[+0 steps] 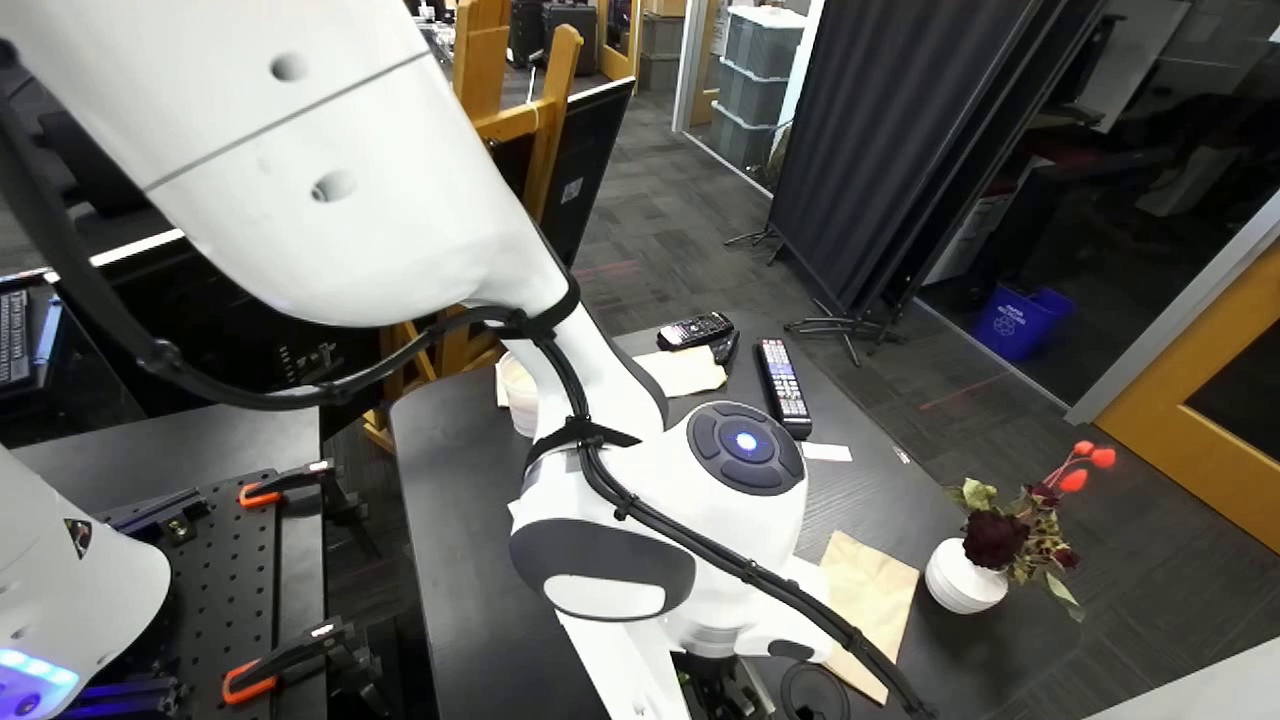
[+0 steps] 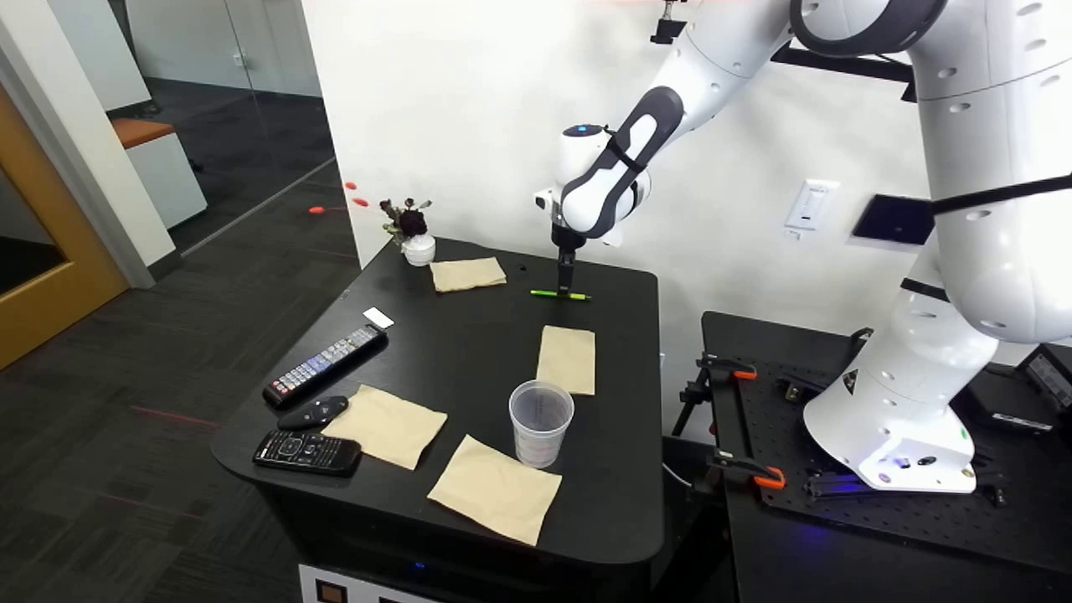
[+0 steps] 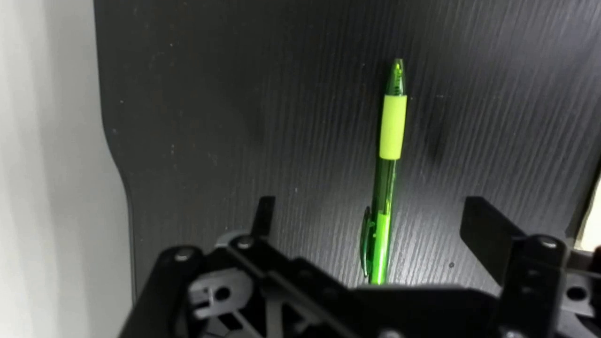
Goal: Put the pen in the cup
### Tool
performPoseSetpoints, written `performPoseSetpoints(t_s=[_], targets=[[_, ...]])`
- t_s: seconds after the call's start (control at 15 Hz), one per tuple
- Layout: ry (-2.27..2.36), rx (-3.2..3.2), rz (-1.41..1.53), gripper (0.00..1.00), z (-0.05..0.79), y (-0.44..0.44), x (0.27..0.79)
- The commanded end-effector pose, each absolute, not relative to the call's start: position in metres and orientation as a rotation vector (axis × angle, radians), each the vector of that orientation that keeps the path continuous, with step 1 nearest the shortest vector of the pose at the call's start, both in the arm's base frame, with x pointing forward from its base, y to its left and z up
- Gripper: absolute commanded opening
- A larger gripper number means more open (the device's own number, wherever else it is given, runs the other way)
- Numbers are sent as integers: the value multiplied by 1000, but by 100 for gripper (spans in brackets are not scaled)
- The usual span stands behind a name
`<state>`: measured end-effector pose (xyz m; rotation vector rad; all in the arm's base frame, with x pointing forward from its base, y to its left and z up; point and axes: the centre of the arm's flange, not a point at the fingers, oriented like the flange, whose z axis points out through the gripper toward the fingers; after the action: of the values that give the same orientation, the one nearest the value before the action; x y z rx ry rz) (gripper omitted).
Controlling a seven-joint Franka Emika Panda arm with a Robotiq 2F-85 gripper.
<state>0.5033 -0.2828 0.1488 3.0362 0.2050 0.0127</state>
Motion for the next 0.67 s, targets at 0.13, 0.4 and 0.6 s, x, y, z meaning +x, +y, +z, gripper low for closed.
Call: performPoseSetpoints(t_s=[0.13, 0.4, 0.6], targets=[[169, 3027, 17, 100, 137, -283, 512], [162, 3030, 2, 100, 130, -282, 513], [167, 3031, 0, 68, 127, -282, 514]])
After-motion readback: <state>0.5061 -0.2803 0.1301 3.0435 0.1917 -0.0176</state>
